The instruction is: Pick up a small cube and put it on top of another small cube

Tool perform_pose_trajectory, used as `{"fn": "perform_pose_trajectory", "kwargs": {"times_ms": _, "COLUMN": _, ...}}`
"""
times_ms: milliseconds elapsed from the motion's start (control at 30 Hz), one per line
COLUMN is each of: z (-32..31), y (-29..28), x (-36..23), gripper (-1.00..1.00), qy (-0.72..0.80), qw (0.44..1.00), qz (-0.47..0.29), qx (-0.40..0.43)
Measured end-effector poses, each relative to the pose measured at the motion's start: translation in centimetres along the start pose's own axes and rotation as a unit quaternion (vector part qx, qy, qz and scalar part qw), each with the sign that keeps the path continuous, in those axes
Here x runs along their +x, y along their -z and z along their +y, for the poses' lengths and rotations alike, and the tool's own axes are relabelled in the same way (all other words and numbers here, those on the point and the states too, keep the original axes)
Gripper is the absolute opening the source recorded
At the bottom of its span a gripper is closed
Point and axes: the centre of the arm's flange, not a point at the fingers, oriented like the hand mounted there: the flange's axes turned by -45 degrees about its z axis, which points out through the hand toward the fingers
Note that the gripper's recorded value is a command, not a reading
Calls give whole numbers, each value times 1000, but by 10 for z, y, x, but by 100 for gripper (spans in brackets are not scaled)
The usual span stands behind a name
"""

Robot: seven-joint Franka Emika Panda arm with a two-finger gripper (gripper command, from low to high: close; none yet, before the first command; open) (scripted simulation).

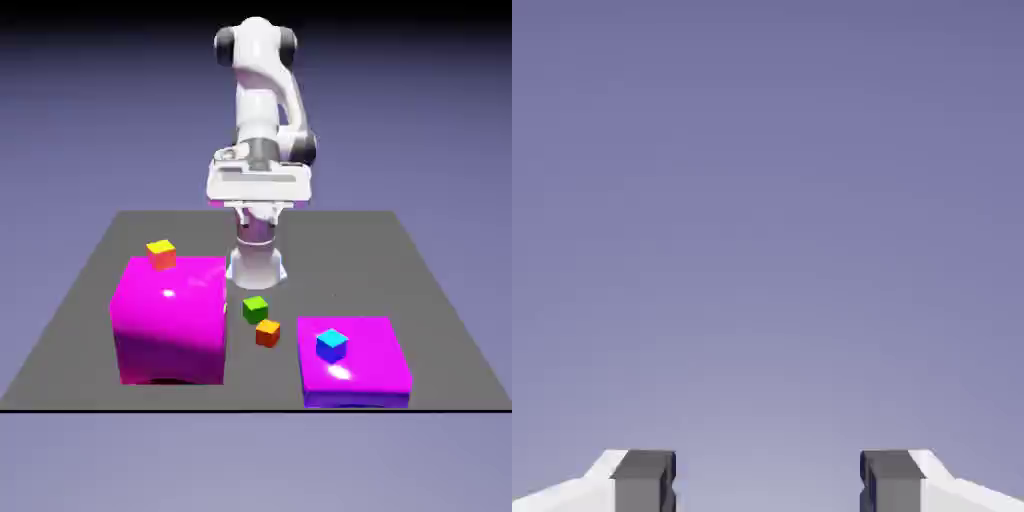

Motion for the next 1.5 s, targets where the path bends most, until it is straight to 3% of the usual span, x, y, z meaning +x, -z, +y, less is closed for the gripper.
{"fn": "perform_pose_trajectory", "kwargs": {"times_ms": 267, "z": -60, "y": -102, "x": -82, "gripper": 0, "qy": 240, "qw": 937, "qz": -250, "qx": 42}}
{"fn": "perform_pose_trajectory", "kwargs": {"times_ms": 567, "z": -99, "y": -165, "x": -200, "gripper": 0, "qy": 472, "qw": 741, "qz": -469, "qx": 94}}
{"fn": "perform_pose_trajectory", "kwargs": {"times_ms": 767, "z": -88, "y": -202, "x": -244, "gripper": 0, "qy": 472, "qw": 741, "qz": -469, "qx": 93}}
{"fn": "perform_pose_trajectory", "kwargs": {"times_ms": 800, "z": -86, "y": -207, "x": -253, "gripper": -100, "qy": 472, "qw": 741, "qz": -469, "qx": 94}}
{"fn": "perform_pose_trajectory", "kwargs": {"times_ms": 1133, "z": -93, "y": -152, "x": -167, "gripper": -100, "qy": 462, "qw": 762, "qz": -447, "qx": 75}}
{"fn": "perform_pose_trajectory", "kwargs": {"times_ms": 1500, "z": 71, "y": -33, "x": -45, "gripper": -100, "qy": 416, "qw": 791, "qz": -448, "qx": 26}}
